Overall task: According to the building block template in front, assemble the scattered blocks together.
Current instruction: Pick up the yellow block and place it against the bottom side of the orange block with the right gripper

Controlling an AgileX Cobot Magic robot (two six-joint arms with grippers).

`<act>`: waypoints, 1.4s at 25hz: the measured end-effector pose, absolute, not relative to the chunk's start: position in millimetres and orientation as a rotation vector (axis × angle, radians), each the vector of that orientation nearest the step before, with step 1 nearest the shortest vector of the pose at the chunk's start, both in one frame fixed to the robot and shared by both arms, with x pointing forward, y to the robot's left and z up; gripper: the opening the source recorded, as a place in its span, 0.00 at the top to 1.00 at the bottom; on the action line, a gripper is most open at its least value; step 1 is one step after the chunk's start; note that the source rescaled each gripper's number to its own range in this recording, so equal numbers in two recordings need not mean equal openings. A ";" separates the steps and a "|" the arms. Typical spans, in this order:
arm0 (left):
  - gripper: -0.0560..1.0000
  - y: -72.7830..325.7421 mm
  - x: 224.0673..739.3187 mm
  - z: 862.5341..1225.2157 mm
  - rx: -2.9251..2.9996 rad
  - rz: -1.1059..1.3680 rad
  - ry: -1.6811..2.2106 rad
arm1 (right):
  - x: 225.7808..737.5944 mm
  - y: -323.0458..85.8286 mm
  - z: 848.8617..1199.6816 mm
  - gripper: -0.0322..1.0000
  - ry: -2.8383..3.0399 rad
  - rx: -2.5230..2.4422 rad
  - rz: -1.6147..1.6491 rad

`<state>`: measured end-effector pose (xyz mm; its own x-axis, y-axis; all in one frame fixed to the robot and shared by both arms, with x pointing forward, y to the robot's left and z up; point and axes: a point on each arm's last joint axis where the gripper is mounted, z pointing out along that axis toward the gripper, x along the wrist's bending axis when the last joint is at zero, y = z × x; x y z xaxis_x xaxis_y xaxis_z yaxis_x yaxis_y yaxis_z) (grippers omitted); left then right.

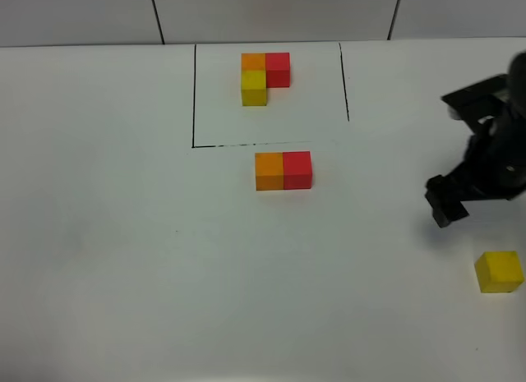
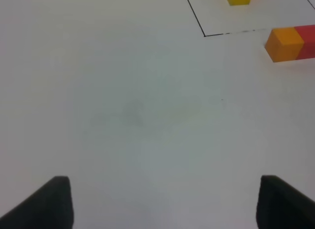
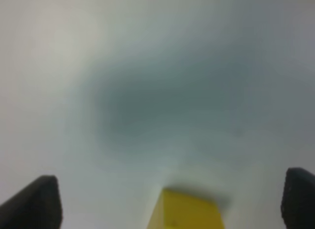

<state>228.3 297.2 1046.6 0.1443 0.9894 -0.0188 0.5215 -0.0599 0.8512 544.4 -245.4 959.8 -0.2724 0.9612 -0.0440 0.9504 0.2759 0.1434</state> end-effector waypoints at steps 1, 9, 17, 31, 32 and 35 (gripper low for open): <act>0.28 297.2 228.3 1046.6 1.683 0.801 1.471 | 531.2 -253.9 958.3 0.15 2.331 1.899 0.157; 0.28 297.2 228.3 1046.6 1.683 0.801 1.471 | 469.9 -271.4 931.9 0.15 2.109 2.167 0.176; 0.28 297.2 228.3 1046.6 1.683 0.801 1.471 | 480.0 -278.9 906.1 0.18 2.046 2.230 0.195; 0.28 297.2 228.3 1046.6 1.683 0.801 1.471 | 479.4 -277.7 897.4 0.95 2.060 2.288 0.173; 0.28 297.2 228.3 1046.6 1.683 0.801 1.471 | 478.9 -273.7 898.4 0.95 2.072 2.282 0.178; 0.28 297.2 228.3 1046.6 1.683 0.801 1.471 | 483.2 -251.0 908.4 0.95 2.104 2.257 0.214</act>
<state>228.3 297.2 1046.6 0.1443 0.9894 -0.0188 0.5215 -0.0599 0.8512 483.2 -251.0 908.4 0.0656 0.9955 0.0680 0.9888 -0.0740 0.1293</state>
